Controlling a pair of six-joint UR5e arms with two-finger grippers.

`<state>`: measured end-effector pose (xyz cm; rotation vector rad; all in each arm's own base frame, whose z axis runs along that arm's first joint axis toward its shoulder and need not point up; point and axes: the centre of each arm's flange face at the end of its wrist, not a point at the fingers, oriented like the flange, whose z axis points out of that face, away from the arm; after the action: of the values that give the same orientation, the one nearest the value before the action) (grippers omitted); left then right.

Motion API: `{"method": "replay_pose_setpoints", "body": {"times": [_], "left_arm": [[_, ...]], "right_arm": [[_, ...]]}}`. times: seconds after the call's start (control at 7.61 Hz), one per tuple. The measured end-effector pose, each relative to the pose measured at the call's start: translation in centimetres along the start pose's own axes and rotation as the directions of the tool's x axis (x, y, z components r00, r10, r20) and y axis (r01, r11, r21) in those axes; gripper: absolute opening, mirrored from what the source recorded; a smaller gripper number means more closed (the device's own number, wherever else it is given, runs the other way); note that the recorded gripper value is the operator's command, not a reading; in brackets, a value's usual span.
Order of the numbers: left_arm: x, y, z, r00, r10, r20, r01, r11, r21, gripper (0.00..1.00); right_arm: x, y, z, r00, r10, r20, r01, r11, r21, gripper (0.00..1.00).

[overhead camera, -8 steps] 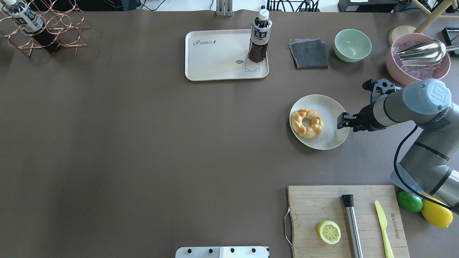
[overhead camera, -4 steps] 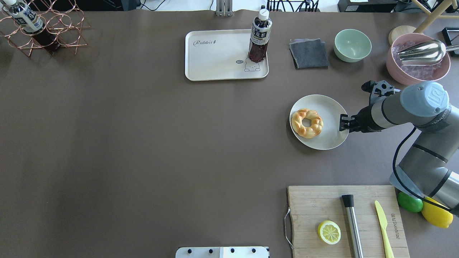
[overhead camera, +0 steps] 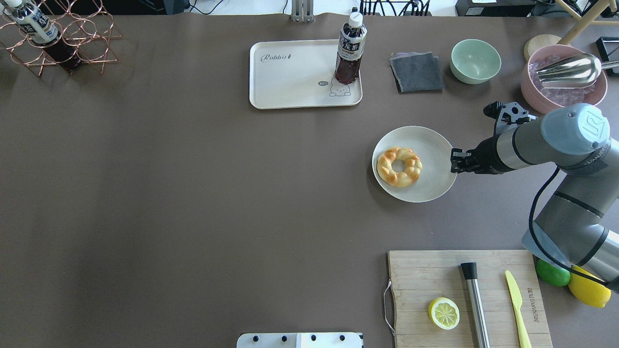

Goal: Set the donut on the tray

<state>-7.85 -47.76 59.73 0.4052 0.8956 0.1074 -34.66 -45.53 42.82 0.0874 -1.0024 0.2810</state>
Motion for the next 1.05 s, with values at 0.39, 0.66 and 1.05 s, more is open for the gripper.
{"method": "replay_pose_setpoints", "body": {"times": [0.39, 0.66, 1.05], "left_arm": [[2.3, -2.5, -1.2, 1.0, -0.005, -0.01, 0.005, 0.999, 0.033, 0.98], [5.4, -4.7, -1.6, 0.995, -0.033, -0.099, 0.037, 0.999, 0.035, 1.0], [8.0, -5.1, -0.5, 0.979, -0.045, -0.2, 0.044, 0.999, -0.008, 0.99]], "right_arm": [[-10.3, 0.6, -1.6, 0.991, 0.056, 0.124, -0.056, 0.998, -0.006, 0.0], [-20.4, 2.2, -2.8, 0.985, 0.106, 0.138, -0.107, 0.994, -0.007, 0.0], [-35.5, 9.2, -5.3, 0.979, 0.183, 0.091, -0.184, 0.983, 0.003, 0.0]]}}
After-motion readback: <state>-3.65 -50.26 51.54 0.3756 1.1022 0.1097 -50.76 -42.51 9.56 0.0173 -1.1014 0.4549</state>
